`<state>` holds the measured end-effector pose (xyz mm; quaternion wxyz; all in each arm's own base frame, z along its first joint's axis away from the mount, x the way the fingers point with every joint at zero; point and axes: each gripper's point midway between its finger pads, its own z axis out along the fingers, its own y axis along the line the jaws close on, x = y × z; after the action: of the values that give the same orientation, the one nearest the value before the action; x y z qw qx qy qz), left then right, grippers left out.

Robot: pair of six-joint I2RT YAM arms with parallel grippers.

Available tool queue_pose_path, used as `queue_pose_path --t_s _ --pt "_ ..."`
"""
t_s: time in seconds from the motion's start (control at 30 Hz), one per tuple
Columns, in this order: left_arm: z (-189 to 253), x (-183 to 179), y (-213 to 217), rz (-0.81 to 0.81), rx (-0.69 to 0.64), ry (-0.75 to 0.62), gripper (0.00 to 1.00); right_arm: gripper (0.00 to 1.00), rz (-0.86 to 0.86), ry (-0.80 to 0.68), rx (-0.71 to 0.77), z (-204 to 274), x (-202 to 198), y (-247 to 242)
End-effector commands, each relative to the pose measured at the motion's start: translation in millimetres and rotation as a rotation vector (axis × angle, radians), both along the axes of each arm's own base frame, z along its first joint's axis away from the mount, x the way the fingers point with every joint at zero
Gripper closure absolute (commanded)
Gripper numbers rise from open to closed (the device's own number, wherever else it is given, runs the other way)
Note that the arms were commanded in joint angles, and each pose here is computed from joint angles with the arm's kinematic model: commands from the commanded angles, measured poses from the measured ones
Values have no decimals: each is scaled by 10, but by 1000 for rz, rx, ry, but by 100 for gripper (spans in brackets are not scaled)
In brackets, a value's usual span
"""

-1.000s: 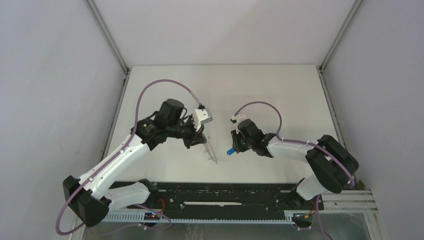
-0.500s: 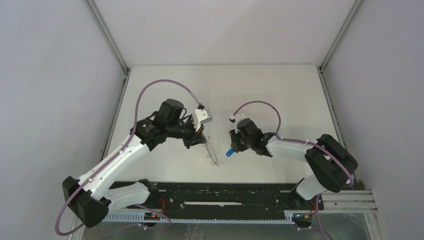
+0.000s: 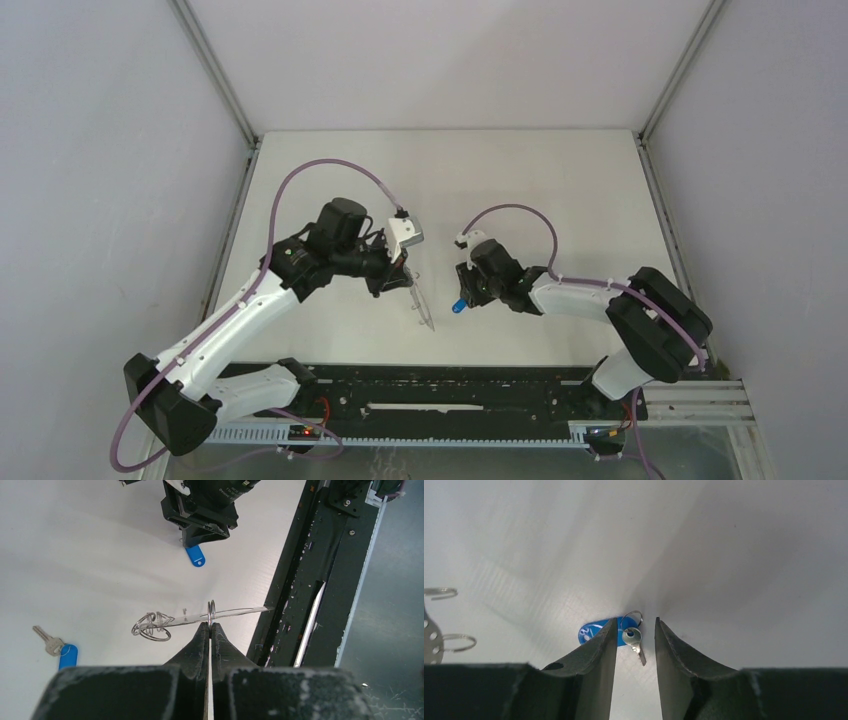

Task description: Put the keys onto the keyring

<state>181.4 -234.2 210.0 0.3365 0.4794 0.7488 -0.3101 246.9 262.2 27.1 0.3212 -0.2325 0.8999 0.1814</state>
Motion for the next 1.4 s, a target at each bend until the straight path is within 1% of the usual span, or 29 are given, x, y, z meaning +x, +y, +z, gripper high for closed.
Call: queue_pose_path --t_s 0.0,0.23,0.5,0.77,0.87,0.93,0.97,1.13,1.27,1.37 --pt "124 -7 -8 5 -49 -25 100 60 -1 -38 18 97 115 81" --pt "135 -7 -15 9 -54 -21 100 69 -6 -55 40 140 184 90" --pt "109 -19 -1 10 -50 -22 100 79 8 -6 40 61 116 76" --pt "120 -23 -2 10 -55 -24 100 82 -15 -1 34 74 117 35" --pt "112 -29 2 11 -54 -21 100 90 -30 -6 38 111 138 9" --pt "112 -32 5 11 -55 -23 100 99 -23 -11 51 163 135 17" --pt "109 -35 7 12 -55 -22 100 100 -16 -13 59 193 128 28" --pt "90 -61 11 7 -55 -13 100 100 51 -48 147 440 27 107" --pt "71 -72 15 6 -55 -7 100 100 92 17 183 376 -94 137" --pt "84 -74 15 8 -57 -7 100 100 93 63 176 255 -147 153"
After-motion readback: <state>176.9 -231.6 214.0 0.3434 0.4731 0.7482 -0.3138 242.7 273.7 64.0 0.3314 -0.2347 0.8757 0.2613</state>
